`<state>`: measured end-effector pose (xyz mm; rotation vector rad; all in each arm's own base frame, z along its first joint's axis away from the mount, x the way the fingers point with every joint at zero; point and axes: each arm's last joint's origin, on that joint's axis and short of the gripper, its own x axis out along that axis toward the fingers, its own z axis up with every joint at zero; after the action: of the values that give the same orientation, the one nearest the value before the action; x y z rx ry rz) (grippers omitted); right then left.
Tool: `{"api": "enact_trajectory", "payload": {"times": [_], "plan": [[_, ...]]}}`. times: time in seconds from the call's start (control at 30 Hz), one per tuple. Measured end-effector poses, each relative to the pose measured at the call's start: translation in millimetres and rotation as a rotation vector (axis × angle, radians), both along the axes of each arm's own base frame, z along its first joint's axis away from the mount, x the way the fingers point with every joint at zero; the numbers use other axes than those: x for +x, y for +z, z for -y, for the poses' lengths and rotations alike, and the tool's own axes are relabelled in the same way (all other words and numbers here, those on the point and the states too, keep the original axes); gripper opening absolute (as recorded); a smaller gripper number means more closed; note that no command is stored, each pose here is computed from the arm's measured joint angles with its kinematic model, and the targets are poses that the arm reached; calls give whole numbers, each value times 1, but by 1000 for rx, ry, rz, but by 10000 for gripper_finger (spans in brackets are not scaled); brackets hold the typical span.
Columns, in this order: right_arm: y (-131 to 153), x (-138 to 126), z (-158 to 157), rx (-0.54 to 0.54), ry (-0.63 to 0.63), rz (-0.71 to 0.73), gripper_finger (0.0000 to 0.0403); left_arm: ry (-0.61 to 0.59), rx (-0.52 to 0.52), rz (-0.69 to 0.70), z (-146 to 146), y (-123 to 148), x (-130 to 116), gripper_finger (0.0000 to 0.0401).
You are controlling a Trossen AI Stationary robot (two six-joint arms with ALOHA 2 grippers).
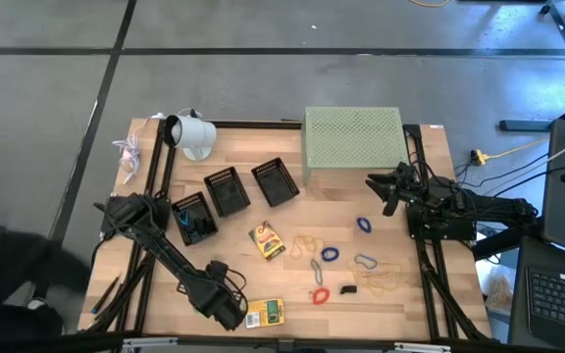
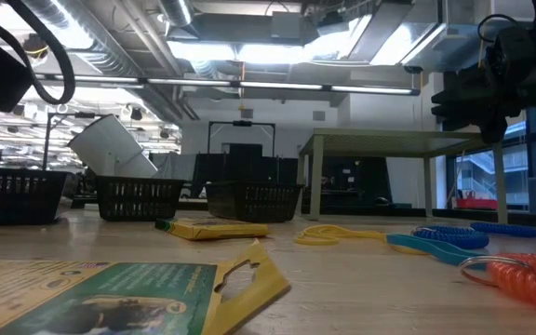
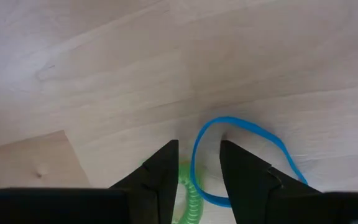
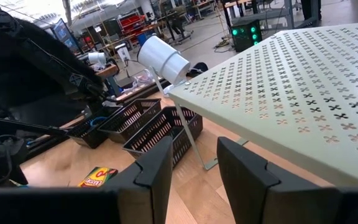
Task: Pick & Place Office Desk Supplies
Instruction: Put the blue rubber band into the left black basket
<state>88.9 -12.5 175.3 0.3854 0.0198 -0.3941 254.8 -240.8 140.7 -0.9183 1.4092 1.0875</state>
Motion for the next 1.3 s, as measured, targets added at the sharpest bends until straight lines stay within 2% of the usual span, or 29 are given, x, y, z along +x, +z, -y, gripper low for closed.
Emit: {"api": "enact_trajectory", "payload": {"times": [0.1, 0.27, 0.43, 0.57, 0.67, 0.77, 1.0, 1.17, 1.3], "plan": [[0, 0, 0, 0, 0, 0, 131, -17, -9, 8, 0, 1, 0, 85], [0, 0, 0, 0, 0, 0, 131, -31, -18, 17, 0, 1, 3, 14], [0, 0, 0, 0, 0, 0, 131, -33, -9, 29, -4, 6, 5, 3], [0, 0, 0, 0, 1, 0, 131, -51, 51, 104, -13, 26, 11, 3], [0, 0, 0, 0, 1, 0, 131, -80, 162, 194, -21, 42, 15, 2], [0, 0, 0, 0, 1, 0, 131, -124, 307, 372, -29, 62, 24, 3], [0, 0, 0, 0, 1, 0, 131, -269, 778, 704, -44, 102, 53, 3], [0, 0, 0, 0, 1, 0, 131, -329, 1050, 775, -54, 124, 76, 3], [0, 0, 0, 0, 1, 0, 131, -335, 1179, 762, -65, 134, 95, 2]]}}
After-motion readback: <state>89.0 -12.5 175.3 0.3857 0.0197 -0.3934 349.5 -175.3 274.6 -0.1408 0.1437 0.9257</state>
